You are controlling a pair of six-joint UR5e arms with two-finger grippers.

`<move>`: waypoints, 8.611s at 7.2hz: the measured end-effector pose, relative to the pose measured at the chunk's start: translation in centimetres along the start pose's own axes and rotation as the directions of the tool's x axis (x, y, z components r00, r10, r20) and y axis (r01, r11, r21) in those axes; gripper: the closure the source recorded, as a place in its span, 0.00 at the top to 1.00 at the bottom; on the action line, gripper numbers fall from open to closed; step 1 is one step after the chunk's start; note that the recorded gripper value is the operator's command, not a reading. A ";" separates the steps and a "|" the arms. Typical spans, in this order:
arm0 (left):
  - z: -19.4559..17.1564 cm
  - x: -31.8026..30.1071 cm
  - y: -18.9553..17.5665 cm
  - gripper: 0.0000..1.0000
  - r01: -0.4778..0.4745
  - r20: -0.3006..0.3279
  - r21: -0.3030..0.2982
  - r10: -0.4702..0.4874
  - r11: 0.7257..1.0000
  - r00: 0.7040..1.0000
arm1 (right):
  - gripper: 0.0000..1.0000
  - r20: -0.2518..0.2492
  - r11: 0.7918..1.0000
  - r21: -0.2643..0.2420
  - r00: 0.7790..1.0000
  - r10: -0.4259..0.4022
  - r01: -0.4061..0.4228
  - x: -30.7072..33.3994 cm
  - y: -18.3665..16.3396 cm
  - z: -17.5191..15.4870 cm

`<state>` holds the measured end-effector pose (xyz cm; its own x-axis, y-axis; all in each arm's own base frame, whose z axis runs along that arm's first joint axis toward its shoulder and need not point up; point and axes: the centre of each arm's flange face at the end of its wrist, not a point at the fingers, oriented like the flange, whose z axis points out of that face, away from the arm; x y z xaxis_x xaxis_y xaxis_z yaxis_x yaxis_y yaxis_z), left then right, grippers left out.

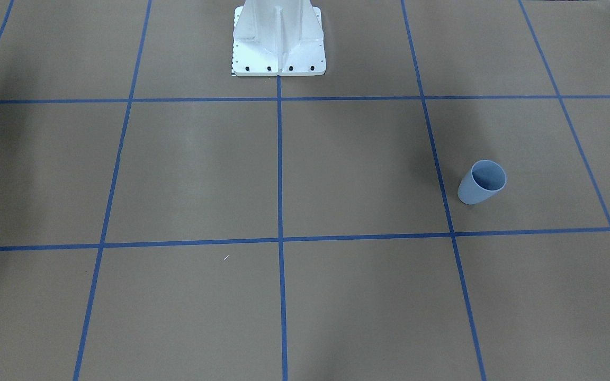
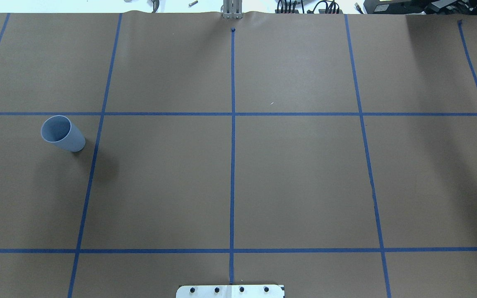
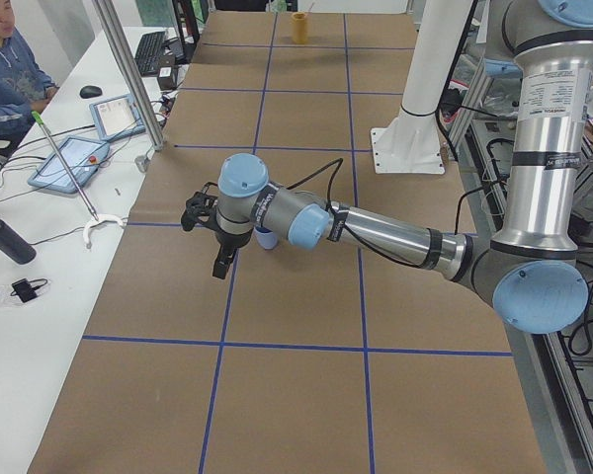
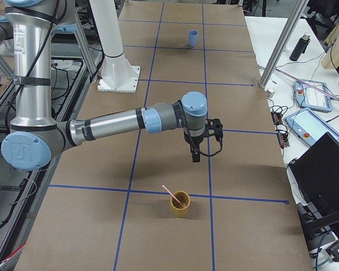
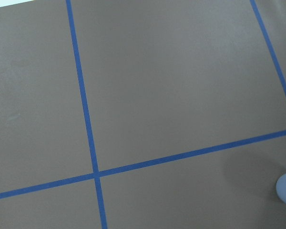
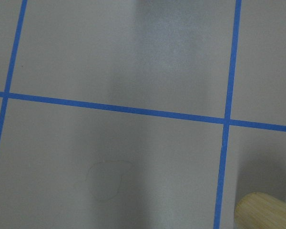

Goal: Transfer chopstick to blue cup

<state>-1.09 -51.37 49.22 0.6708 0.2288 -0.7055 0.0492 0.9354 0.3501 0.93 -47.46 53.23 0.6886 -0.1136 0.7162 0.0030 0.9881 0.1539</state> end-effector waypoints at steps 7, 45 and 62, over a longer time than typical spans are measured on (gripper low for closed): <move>1.7 -1.3 4.0 0.98 -0.056 -0.015 0.003 0.056 0.998 0.998 | 1.00 -0.019 1.000 0.023 1.000 -0.020 0.020 0.7 -0.3 0.6; 15.7 46.1 -6.3 0.00 0.482 -0.077 -0.213 -0.507 0.850 0.859 | 1.00 0.021 0.990 0.139 0.999 -0.039 0.036 -0.4 -0.6 -0.8; 19.4 65.1 -7.6 0.98 0.546 0.019 -0.146 -0.549 0.825 0.836 | 1.00 0.024 0.993 0.109 0.999 -0.041 0.038 -0.6 -0.1 0.5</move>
<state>56.58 -48.78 12.61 0.5479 -0.3275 -0.7698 0.2988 0.9361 -0.1856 0.17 -47.55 53.18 0.6704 -0.1567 0.7253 -0.0498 0.9657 0.2547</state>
